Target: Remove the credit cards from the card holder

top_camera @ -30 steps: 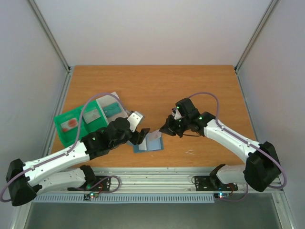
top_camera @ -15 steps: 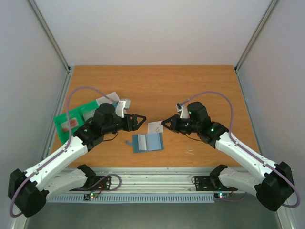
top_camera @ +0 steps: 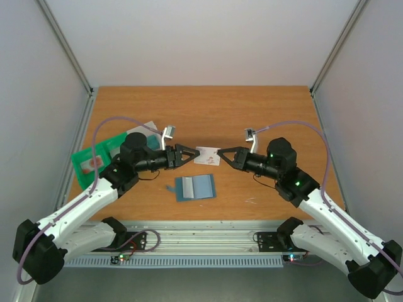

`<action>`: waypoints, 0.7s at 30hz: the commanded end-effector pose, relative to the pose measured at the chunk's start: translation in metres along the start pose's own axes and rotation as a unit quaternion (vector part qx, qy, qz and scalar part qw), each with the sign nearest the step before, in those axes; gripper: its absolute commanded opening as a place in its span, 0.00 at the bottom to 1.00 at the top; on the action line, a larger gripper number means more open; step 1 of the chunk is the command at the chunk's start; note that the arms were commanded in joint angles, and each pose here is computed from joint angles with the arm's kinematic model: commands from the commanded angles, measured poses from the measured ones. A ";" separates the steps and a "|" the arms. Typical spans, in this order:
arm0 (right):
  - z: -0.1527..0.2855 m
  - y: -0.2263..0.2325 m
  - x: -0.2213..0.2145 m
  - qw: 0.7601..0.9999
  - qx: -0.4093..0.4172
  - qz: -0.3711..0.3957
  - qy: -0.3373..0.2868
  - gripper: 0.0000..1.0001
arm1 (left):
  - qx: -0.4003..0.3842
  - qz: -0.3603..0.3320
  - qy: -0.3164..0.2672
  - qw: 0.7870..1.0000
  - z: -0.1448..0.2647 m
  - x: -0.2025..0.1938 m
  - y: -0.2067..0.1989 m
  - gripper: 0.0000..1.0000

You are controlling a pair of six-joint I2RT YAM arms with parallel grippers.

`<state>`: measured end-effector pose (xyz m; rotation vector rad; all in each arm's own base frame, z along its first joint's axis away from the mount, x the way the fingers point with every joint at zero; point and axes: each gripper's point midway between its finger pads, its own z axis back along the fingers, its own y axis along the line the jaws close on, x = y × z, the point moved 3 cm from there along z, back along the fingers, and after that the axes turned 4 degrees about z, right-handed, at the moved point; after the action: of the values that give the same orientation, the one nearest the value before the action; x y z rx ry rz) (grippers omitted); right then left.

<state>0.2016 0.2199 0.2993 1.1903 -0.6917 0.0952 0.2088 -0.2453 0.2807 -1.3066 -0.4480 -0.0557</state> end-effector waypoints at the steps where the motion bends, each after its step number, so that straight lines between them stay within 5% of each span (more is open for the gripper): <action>1: 0.011 0.021 0.013 0.999 0.030 0.007 -0.032 0.01 | -0.079 -0.003 0.000 0.997 0.004 0.006 -0.033 0.57; 4: 0.014 0.025 0.016 0.998 0.036 0.008 -0.041 0.01 | -0.091 -0.001 -0.009 0.996 0.006 0.007 -0.037 0.37; 13: 0.012 0.024 0.017 0.998 0.043 -0.008 -0.048 0.01 | -0.106 0.025 -0.014 0.994 0.007 0.001 -0.028 0.32; 19: 0.010 0.027 0.019 0.997 0.055 -0.010 -0.051 0.01 | -0.119 0.035 -0.019 0.992 0.008 0.000 -0.023 0.03; 21: 0.009 0.025 0.018 0.998 0.050 -0.012 -0.047 0.01 | -0.128 0.038 -0.020 0.991 0.009 -0.001 -0.025 0.00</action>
<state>0.1996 0.2167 0.3249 1.2816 -0.7434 0.0572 0.2019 -0.2476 0.2855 -1.4861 -0.3772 0.0166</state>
